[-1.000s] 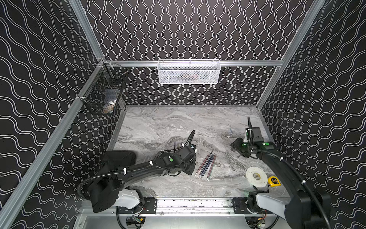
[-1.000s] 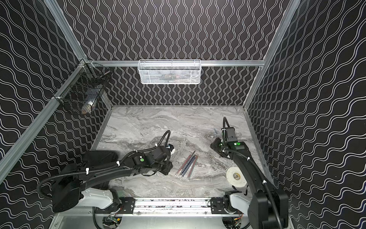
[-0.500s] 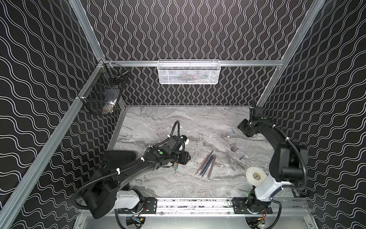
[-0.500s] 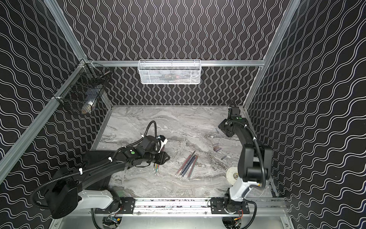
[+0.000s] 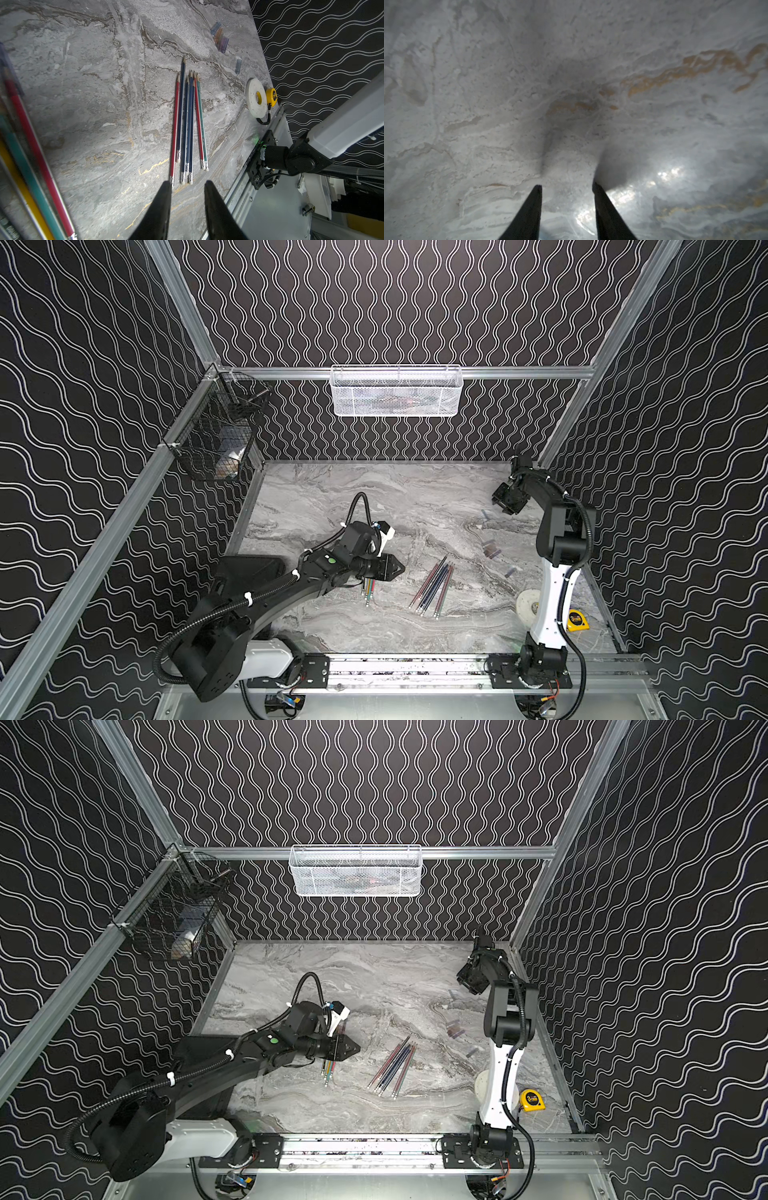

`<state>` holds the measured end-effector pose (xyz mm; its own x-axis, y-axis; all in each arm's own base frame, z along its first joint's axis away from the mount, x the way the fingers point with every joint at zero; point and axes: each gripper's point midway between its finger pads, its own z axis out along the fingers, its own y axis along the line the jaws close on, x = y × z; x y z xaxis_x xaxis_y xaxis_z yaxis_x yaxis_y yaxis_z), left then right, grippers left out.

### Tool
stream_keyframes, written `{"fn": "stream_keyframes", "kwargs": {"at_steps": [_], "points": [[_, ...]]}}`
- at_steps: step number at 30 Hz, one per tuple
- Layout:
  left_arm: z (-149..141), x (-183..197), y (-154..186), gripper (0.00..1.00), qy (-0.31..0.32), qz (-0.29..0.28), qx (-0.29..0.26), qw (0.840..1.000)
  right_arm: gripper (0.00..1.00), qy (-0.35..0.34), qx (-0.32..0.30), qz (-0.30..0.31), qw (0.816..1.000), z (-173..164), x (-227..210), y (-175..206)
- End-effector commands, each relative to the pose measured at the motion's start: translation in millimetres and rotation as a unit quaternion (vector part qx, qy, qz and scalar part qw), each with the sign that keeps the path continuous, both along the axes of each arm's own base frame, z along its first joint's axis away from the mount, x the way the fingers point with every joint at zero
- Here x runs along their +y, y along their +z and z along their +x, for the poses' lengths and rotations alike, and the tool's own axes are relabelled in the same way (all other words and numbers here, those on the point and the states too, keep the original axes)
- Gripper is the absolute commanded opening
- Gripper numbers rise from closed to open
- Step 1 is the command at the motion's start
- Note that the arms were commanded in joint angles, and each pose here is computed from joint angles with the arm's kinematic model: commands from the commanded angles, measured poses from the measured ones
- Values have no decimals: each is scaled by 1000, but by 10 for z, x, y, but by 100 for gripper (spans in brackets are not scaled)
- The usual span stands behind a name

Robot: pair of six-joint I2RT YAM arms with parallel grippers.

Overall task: Remove the protective cover of the pencils
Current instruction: Adjust the protective sleeve at the center of the board.

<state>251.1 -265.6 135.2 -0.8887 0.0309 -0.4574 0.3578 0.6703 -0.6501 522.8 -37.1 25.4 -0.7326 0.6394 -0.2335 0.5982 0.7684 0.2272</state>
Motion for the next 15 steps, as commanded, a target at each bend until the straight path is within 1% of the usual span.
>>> {"fn": "stream_keyframes", "kwargs": {"at_steps": [1, 7, 9, 12, 15], "points": [[32, -85, 90, 32, -6, -33, -3, 999, 42, 28, 14, 20, 999, -77, 199, -80], [33, -102, 72, 31, -10, -35, 3, 999, 45, 60, 16, 24, 998, -105, 412, -107], [29, -99, 64, 31, -10, -32, 3, 999, 46, 70, 8, 6, 997, -95, 428, -75], [36, -91, 53, 32, -9, -29, 2, 1000, 46, 86, 17, -25, 996, -118, 424, -54], [39, -99, 43, 32, -10, -29, 5, 1000, 46, 101, 29, -33, 994, -158, 466, -90]]}}
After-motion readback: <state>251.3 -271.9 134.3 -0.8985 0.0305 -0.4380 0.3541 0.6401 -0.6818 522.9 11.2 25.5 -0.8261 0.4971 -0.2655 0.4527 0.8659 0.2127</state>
